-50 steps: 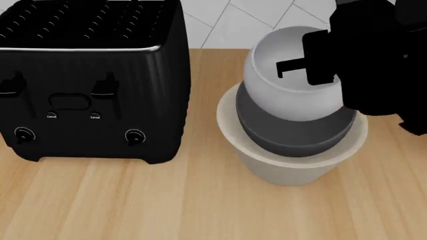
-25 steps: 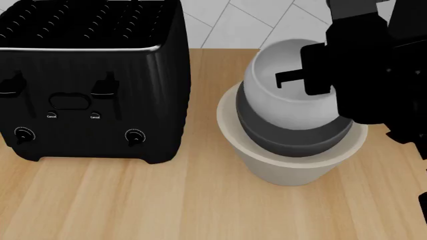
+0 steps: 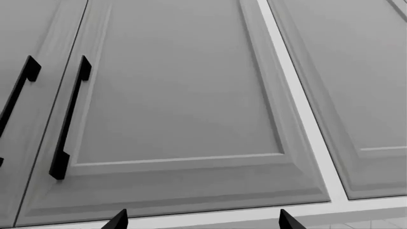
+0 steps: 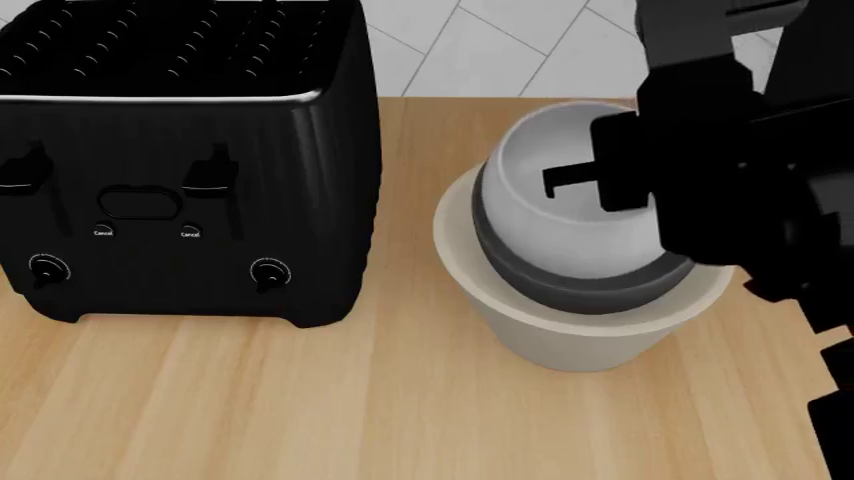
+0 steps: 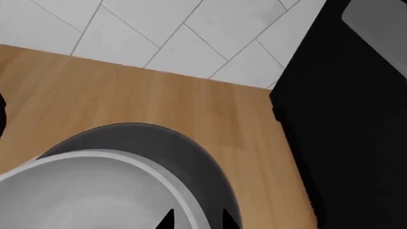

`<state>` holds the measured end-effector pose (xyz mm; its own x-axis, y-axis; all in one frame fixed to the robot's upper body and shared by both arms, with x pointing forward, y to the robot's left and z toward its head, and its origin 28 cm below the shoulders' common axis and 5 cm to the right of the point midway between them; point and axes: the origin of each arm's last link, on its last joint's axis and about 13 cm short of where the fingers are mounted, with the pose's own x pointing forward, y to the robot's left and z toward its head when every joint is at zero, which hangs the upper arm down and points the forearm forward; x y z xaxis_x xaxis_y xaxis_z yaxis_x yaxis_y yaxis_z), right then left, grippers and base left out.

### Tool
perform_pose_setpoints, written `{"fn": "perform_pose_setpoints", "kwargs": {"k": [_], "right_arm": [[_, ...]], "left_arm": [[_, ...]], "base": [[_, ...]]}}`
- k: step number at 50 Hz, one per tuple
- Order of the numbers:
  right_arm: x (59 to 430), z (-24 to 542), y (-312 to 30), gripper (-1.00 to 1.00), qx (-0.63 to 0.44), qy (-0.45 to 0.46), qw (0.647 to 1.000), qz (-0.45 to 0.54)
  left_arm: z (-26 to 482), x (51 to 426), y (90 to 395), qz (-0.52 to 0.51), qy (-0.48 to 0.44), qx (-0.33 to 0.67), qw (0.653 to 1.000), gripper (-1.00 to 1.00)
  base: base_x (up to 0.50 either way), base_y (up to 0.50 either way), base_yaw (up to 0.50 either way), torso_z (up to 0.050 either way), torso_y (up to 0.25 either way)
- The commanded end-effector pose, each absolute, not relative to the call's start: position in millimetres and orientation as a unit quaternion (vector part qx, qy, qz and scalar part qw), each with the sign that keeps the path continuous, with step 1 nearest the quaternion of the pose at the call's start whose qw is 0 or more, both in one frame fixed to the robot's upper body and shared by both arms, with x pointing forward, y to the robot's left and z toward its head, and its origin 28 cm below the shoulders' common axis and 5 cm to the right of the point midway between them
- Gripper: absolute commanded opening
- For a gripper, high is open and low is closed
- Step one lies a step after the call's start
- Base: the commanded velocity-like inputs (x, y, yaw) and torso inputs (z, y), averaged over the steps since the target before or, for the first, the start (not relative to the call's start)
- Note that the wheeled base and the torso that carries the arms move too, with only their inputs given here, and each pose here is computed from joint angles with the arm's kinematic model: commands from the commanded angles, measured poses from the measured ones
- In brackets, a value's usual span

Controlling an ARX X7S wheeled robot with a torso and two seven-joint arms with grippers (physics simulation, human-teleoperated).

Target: Stack the bowls from largest to smallest.

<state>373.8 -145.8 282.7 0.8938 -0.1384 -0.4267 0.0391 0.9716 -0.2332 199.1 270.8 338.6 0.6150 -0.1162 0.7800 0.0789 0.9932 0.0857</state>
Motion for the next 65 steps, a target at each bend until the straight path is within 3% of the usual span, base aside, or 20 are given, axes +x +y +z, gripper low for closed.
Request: {"fn": "perform_pose_setpoints", "kwargs": {"k": [1, 29, 30, 65], "right_arm": [[376, 277, -146, -1.00, -0.114, 0.227, 0.966, -0.046], [379, 269, -146, -1.00, -0.109, 0.234, 0.965, -0.039], [379, 269, -146, 1.00, -0.109, 0.234, 0.965, -0.038], [365, 307, -145, 1.00, -0.110, 0.199, 0.973, -0.036]], "left_arm": [[339, 199, 271, -0.054, -0.435, 0.021, 0.899, 1.00], [338, 201, 271, -0.056, -0.432, 0.021, 0.900, 1.00], [338, 201, 271, -0.056, -0.432, 0.021, 0.900, 1.00], [339, 200, 270, -0.058, -0.435, 0.018, 0.899, 1.00]], "base": [[0.00, 0.00, 0.00, 0.000, 0.000], [0.00, 0.00, 0.00, 0.000, 0.000], [0.00, 0.00, 0.00, 0.000, 0.000], [0.00, 0.00, 0.00, 0.000, 0.000]]}}
